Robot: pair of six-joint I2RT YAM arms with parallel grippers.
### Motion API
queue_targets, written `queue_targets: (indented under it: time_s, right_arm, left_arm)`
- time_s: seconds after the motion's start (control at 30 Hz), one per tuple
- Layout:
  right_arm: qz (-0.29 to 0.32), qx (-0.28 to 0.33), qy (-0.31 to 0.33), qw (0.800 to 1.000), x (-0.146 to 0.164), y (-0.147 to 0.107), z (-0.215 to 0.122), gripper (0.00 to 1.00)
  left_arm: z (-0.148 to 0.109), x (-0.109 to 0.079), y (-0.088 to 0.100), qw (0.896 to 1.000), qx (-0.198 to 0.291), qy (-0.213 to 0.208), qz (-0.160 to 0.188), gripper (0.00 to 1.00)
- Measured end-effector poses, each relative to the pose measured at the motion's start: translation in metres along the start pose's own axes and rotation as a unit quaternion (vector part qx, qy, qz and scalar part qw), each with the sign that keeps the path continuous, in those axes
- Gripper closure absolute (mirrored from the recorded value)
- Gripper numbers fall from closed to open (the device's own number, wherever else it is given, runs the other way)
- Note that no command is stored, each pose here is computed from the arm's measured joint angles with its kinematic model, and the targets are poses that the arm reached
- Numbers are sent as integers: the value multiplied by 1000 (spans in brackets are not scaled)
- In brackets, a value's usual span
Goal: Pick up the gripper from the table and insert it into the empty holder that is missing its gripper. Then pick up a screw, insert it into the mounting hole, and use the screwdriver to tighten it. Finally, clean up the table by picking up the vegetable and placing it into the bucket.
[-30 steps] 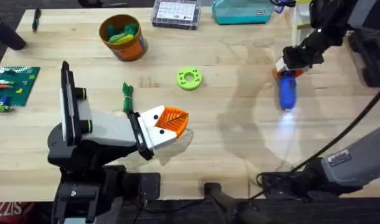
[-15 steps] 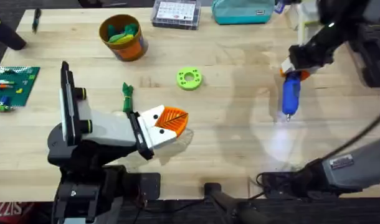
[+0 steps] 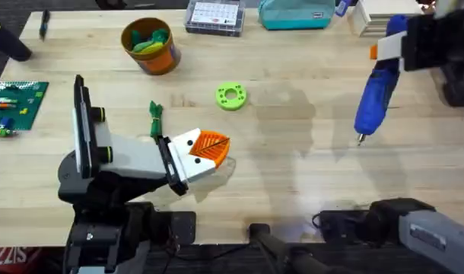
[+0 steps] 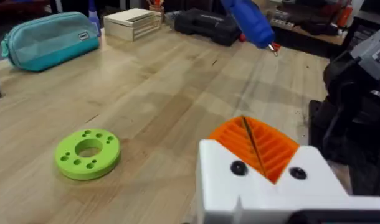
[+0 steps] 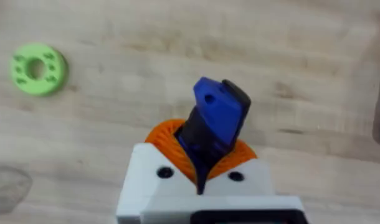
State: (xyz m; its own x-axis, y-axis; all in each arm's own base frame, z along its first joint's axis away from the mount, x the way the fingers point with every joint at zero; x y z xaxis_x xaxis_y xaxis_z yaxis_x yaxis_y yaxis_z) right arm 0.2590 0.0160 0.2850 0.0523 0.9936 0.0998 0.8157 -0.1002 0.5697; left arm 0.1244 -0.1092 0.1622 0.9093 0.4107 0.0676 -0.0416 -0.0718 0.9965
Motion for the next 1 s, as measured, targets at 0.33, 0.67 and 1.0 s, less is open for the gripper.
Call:
queue_targets:
  time_s: [0.33, 0.67, 1.0]
  right_arm:
    - [7, -114, 85, 990, 33, -15, 15, 993]
    - [-131, -235, 392, 880, 150, 28, -15, 993]
    - [-237, -295, 560, 737, 230, 3, -82, 993]
  left_arm:
    - [0, 0, 0, 1000, 0, 0, 0, 982]
    - [0, 0, 0, 1000, 0, 0, 0, 982]
    - [0, 0, 0, 1000, 0, 0, 0, 982]
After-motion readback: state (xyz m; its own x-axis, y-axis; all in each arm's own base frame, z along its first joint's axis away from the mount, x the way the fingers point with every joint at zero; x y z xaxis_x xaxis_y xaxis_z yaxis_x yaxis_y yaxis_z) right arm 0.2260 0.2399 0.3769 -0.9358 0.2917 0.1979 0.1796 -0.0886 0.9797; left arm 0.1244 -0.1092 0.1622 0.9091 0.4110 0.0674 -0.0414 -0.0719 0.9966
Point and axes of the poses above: each hand's point on the last joint's axis, 136 mm out from that joint toward the fingers, its own z axis out along the fingers, its own x axis along the line the jaws close on, y = z × x, the point moved 5 cm from there along -z, back along the fingers, and after that the axes turned 12 degrees about z, right-handed, at the moved point
